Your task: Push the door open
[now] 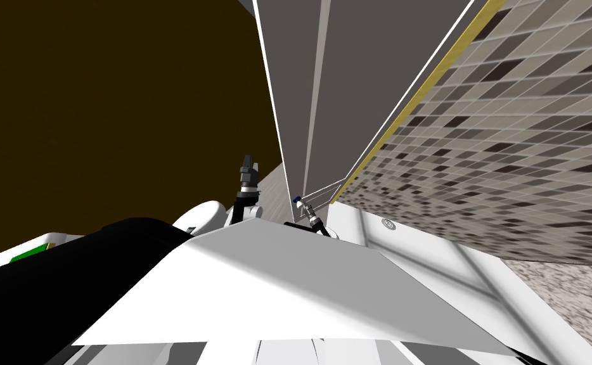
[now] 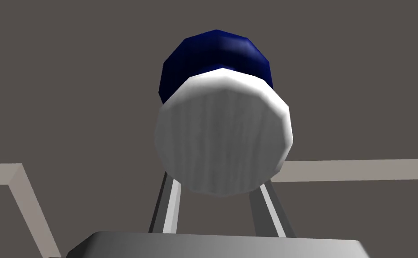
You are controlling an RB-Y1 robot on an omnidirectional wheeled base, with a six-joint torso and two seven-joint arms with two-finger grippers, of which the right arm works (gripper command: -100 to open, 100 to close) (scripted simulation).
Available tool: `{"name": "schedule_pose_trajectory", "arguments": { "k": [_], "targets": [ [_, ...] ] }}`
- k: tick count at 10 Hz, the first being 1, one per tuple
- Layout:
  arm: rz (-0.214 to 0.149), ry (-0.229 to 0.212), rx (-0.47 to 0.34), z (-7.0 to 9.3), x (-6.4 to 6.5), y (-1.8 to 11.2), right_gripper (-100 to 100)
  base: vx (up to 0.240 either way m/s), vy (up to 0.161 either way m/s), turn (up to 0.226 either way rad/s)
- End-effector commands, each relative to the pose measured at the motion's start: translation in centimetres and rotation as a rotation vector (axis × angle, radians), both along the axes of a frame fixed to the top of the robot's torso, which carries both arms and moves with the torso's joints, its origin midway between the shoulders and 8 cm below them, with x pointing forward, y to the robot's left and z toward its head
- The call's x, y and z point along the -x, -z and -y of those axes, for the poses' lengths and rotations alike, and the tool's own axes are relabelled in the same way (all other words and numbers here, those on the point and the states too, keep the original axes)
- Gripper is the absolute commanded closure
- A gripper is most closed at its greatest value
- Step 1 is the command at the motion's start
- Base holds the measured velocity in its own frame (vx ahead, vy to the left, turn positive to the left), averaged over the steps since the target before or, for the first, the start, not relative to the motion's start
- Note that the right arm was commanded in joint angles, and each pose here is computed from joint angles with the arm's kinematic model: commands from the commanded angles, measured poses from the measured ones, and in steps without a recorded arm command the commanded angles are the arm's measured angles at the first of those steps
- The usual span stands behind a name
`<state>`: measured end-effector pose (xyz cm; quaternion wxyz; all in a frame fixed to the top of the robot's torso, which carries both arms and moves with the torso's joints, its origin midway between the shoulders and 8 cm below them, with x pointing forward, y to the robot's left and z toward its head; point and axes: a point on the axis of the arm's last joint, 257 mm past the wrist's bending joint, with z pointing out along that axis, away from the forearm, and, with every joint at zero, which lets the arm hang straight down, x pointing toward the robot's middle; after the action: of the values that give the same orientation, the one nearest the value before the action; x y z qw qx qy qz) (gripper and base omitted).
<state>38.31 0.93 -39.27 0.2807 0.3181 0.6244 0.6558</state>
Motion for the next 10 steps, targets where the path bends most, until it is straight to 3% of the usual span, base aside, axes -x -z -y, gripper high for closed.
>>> {"name": "schedule_pose_trajectory", "arguments": {
  "k": [1,5,6,7,10],
  "targets": [
    [-0.028,0.003,-0.067,-0.6,-0.35,-0.79,100,0.042,0.061,-0.066],
    [-0.102,0.011,-0.156,-0.75,-0.52,-0.78,100,0.029,0.04,-0.022],
    [-0.107,0.011,-0.162,-0.75,-0.52,-0.78,100,0.017,0.037,-0.021],
    [-0.136,0.015,-0.198,-0.82,-0.6,-0.77,100,0.023,0.045,-0.036],
    [-0.173,0.018,-0.243,-0.9,-0.69,-0.76,100,0.032,0.036,-0.023]
  ]
}}
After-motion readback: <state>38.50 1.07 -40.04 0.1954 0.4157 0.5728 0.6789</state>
